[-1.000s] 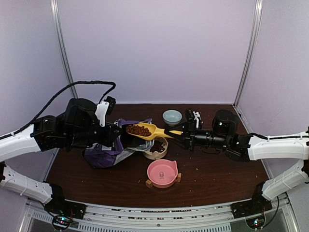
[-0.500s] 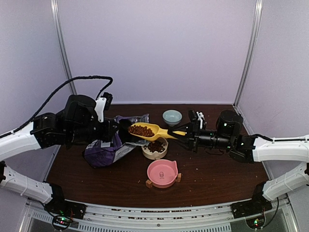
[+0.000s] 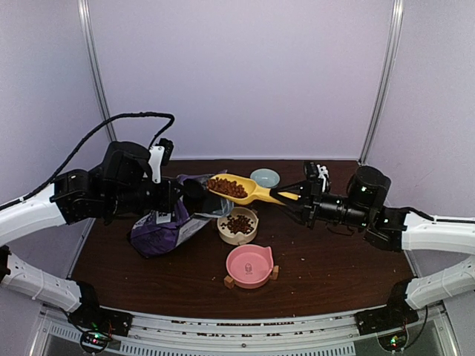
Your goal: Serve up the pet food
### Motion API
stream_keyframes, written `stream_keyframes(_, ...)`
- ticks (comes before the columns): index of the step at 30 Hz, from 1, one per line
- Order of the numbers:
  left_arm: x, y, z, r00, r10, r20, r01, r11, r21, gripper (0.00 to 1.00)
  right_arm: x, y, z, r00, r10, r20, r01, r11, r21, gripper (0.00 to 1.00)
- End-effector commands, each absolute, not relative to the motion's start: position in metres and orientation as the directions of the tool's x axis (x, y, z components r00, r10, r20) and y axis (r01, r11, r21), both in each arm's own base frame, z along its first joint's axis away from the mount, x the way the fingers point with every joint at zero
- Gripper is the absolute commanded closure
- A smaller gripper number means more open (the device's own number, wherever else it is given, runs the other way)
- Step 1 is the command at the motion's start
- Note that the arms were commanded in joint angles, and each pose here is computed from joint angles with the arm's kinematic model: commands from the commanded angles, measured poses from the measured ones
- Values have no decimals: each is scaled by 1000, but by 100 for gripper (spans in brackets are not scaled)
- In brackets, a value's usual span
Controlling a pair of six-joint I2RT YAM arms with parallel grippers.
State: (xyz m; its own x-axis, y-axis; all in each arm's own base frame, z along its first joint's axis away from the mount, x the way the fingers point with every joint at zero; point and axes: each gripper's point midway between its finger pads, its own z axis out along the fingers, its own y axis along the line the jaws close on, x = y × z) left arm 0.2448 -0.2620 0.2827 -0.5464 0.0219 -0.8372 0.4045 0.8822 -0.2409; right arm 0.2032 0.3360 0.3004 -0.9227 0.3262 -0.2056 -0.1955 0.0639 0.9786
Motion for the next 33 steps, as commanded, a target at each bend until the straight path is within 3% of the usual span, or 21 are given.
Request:
stream_keyframes(1,255,-260,304,-507,-45,-861,376,887,-268,100,210,319,312,-893,389,-225,-220,56,974,88)
stream_keyframes(17,253,-254,301,-516,-45,-856,363,893,-266,100,236,278,289,-840,491,-232,-199,119,973,88)
stream_keyframes(33,252,-252,305,-507,-43,-861,370,891,-262,100,255,283,207,-851,449,-273,-120,341,932,88)
